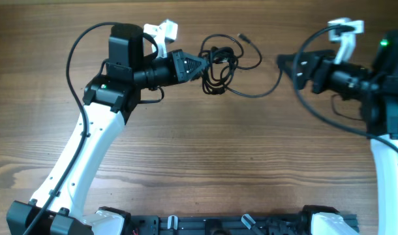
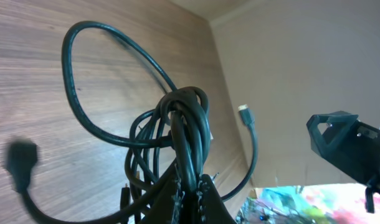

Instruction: Untangle cables

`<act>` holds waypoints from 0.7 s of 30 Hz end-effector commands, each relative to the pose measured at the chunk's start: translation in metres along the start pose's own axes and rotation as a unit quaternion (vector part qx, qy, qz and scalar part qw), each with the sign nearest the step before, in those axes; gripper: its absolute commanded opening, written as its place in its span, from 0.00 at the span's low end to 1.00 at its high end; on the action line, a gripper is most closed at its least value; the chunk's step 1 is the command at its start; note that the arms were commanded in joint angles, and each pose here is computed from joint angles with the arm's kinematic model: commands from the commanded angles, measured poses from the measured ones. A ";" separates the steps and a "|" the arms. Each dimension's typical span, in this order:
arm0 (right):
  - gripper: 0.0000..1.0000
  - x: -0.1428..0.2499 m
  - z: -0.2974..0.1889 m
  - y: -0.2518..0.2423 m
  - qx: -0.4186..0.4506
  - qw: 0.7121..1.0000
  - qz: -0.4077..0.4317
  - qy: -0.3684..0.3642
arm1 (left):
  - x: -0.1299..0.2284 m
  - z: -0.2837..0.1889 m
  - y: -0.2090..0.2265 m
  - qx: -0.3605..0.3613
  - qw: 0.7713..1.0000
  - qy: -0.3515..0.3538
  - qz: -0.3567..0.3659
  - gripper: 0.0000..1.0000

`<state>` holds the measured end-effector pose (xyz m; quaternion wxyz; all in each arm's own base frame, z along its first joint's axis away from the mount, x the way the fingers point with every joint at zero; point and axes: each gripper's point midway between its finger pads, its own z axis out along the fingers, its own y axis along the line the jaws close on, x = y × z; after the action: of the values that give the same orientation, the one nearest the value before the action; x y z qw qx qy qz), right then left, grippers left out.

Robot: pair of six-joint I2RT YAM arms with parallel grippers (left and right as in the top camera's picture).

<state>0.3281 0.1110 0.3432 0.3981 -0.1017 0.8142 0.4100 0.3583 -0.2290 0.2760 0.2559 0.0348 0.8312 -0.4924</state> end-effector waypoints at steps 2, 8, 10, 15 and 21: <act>0.74 0.012 0.033 0.027 -0.040 0.998 -0.038 0.037 | 0.009 0.003 -0.021 0.036 0.999 0.020 -0.002 0.04; 0.56 0.035 0.071 0.032 -0.071 0.993 -0.016 0.090 | 0.008 0.002 -0.022 0.038 0.999 0.018 -0.032 0.04; 0.50 0.039 0.081 0.033 -0.080 0.992 -0.016 0.100 | 0.007 0.002 -0.023 0.039 0.998 0.018 -0.044 0.04; 0.43 0.044 0.102 0.035 -0.093 0.989 -0.016 0.110 | 0.008 0.002 -0.026 0.046 0.997 0.023 -0.052 0.04; 0.42 0.047 0.118 0.022 -0.091 0.989 -0.010 0.117 | 0.013 0.001 -0.032 0.062 0.995 0.037 -0.063 0.04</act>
<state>0.3445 0.2183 0.2875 0.2975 -0.1963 0.8106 0.4645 0.3465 -0.2448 0.2851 0.2066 0.0078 0.8194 -0.5347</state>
